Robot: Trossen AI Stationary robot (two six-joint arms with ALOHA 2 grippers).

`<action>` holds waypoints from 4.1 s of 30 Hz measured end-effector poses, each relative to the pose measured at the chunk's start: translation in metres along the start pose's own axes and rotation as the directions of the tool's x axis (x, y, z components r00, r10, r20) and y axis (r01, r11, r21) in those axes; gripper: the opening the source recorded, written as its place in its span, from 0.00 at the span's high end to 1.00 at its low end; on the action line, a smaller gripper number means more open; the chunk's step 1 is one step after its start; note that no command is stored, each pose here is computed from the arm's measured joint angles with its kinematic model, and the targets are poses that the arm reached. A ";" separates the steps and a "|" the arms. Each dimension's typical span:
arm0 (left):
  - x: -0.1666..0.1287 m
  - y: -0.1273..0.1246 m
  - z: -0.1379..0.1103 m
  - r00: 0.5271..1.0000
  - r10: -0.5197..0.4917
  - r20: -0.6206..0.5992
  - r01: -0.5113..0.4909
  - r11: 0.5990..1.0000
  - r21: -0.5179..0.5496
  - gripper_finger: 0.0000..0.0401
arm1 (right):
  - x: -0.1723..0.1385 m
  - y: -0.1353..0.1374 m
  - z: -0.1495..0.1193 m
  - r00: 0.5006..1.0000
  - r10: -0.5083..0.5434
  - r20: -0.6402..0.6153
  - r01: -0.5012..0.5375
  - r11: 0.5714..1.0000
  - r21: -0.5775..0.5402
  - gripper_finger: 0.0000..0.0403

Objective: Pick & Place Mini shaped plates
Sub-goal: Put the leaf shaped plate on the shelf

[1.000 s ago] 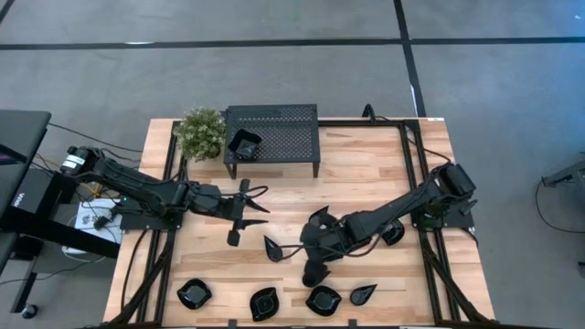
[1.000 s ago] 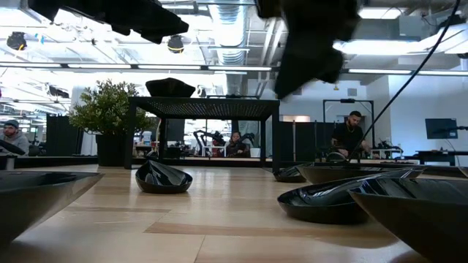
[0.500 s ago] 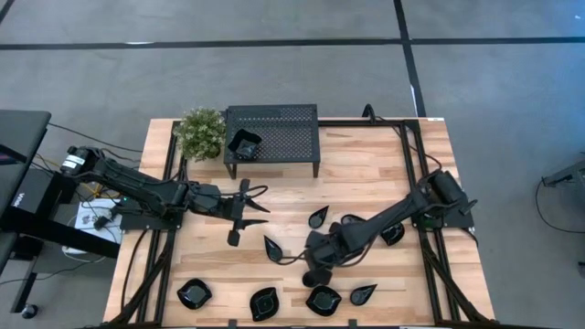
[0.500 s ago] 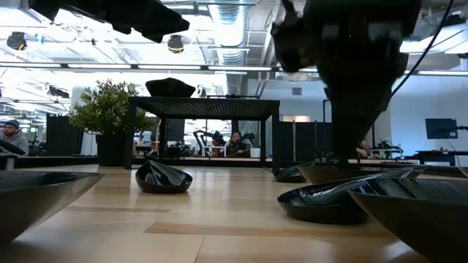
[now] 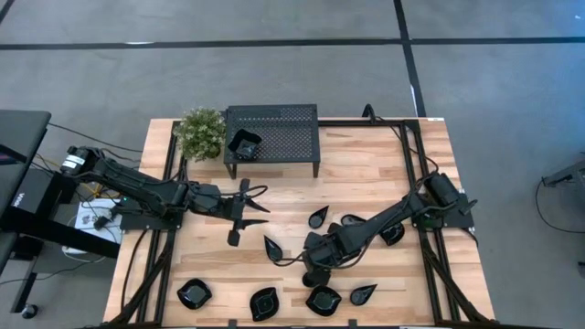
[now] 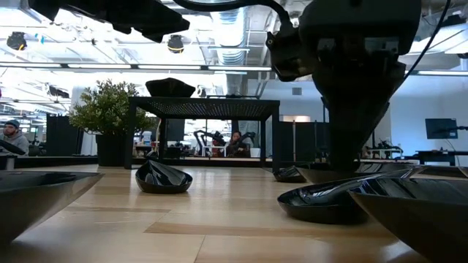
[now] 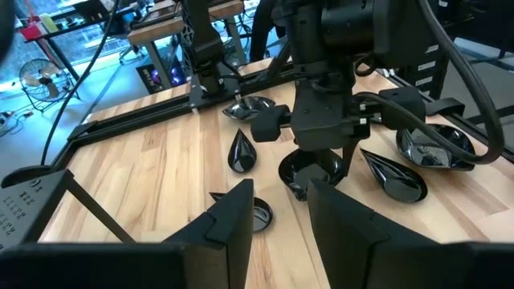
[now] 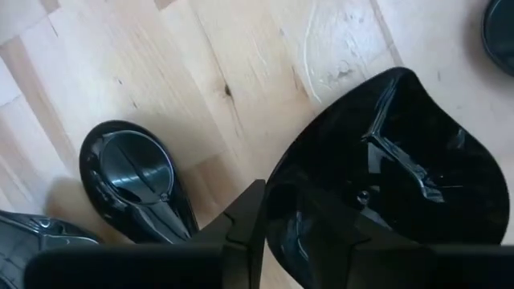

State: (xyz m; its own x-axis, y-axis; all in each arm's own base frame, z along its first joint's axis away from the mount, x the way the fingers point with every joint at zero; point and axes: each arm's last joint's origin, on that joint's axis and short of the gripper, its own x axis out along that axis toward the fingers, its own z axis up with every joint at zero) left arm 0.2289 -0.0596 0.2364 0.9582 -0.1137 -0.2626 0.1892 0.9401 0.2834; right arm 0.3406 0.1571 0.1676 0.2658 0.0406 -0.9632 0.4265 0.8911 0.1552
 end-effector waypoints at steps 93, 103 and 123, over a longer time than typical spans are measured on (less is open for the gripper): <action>-0.029 -0.004 0.033 0.985 -0.020 0.171 0.022 1.000 -0.008 0.70 | -0.072 0.025 0.076 0.787 -0.293 0.543 0.583 0.643 -0.497 0.99; -0.054 0.005 0.045 0.967 0.020 0.255 -0.012 0.999 -0.032 0.70 | -0.096 -0.040 0.161 0.625 -0.426 0.655 0.744 0.579 -0.333 0.99; -0.055 0.011 0.042 0.952 0.248 0.178 -0.237 0.968 -0.081 0.70 | -0.092 -0.121 0.199 0.806 -0.319 0.499 0.551 0.712 -0.435 1.00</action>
State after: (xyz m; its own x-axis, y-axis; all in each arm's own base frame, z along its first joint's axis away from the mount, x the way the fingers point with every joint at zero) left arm 0.1876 -0.0561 0.2929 0.9976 0.0674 -0.0155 -0.0610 0.9633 0.2615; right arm 0.4366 -0.0439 0.2810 0.5093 -0.4774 -0.7161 0.0744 0.8534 -0.5160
